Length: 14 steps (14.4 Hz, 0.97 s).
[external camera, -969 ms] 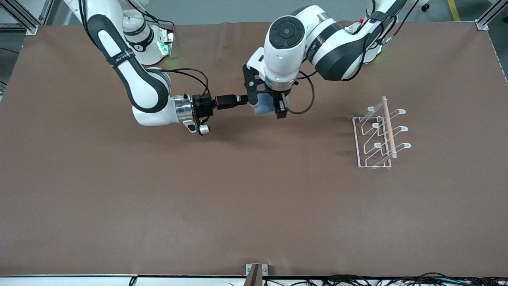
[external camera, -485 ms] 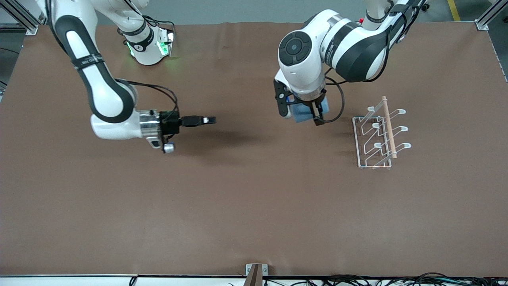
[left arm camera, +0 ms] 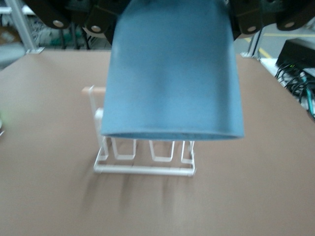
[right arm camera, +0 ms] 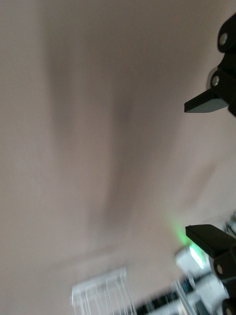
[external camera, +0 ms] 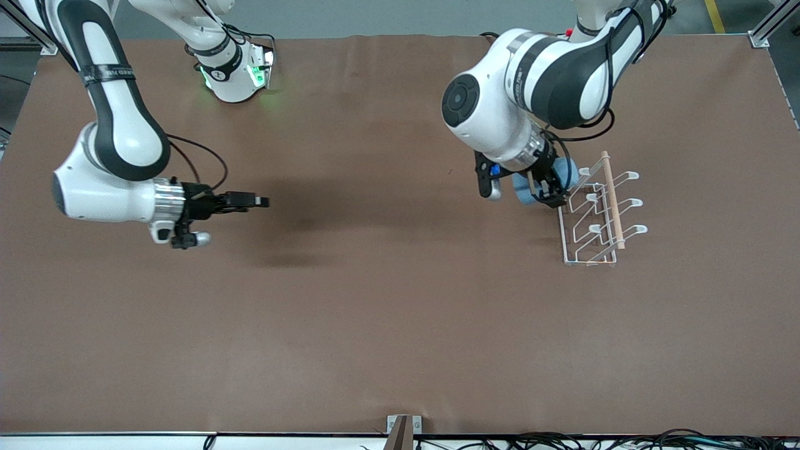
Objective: Hang cup on cup holder
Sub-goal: 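Carry the cup with the left gripper while the right gripper withdraws, then hang the cup on a holder hook and open the left gripper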
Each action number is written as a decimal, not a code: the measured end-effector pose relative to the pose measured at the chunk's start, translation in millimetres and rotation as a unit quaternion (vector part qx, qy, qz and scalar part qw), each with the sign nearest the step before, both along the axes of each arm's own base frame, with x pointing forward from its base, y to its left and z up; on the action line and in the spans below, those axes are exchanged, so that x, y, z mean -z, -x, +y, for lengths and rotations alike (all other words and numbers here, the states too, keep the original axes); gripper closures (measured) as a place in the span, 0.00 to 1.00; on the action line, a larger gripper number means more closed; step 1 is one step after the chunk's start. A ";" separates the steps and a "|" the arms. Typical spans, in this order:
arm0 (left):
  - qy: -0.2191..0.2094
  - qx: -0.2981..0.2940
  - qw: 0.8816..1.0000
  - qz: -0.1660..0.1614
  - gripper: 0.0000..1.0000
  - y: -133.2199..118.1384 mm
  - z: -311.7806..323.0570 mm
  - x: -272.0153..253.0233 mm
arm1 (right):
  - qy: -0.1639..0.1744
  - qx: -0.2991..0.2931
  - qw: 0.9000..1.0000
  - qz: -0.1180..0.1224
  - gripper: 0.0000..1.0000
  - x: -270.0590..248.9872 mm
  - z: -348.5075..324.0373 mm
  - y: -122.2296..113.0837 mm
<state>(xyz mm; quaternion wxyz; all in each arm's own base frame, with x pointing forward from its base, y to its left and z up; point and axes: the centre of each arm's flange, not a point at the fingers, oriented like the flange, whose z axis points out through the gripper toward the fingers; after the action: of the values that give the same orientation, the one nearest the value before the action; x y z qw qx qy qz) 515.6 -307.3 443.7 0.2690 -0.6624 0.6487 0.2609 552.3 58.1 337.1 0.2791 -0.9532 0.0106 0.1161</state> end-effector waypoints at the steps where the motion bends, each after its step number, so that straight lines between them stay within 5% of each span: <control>1: -0.015 0.003 1.000 0.001 0.29 -7.1 12.7 4.2 | 0.036 -0.003 0.999 -0.018 0.00 -4.2 -20.3 -3.5; 4: -0.068 0.017 0.998 -0.005 0.29 -24.3 40.1 22.2 | 0.128 -0.016 0.989 -0.069 0.00 -13.2 -63.5 -15.0; 9: -0.163 0.046 0.985 0.010 0.29 -40.5 58.8 82.4 | 0.254 -0.024 0.954 -0.154 0.00 -78.7 -83.4 -30.0; 12: -0.217 0.061 0.974 0.035 0.29 -38.9 64.8 129.2 | 0.273 0.000 0.944 -0.186 0.00 -135.6 -85.7 -22.2; 14: -0.247 0.073 0.965 0.042 0.29 -34.3 70.3 152.9 | 0.278 0.021 0.944 -0.176 0.00 -165.5 -93.1 -15.8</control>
<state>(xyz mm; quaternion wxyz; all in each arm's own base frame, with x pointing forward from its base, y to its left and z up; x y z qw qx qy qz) 549.9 -237.0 290.7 0.4148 -0.5151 0.6213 0.4203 568.1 -35.1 502.6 0.0033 -0.9977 0.0134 -0.0667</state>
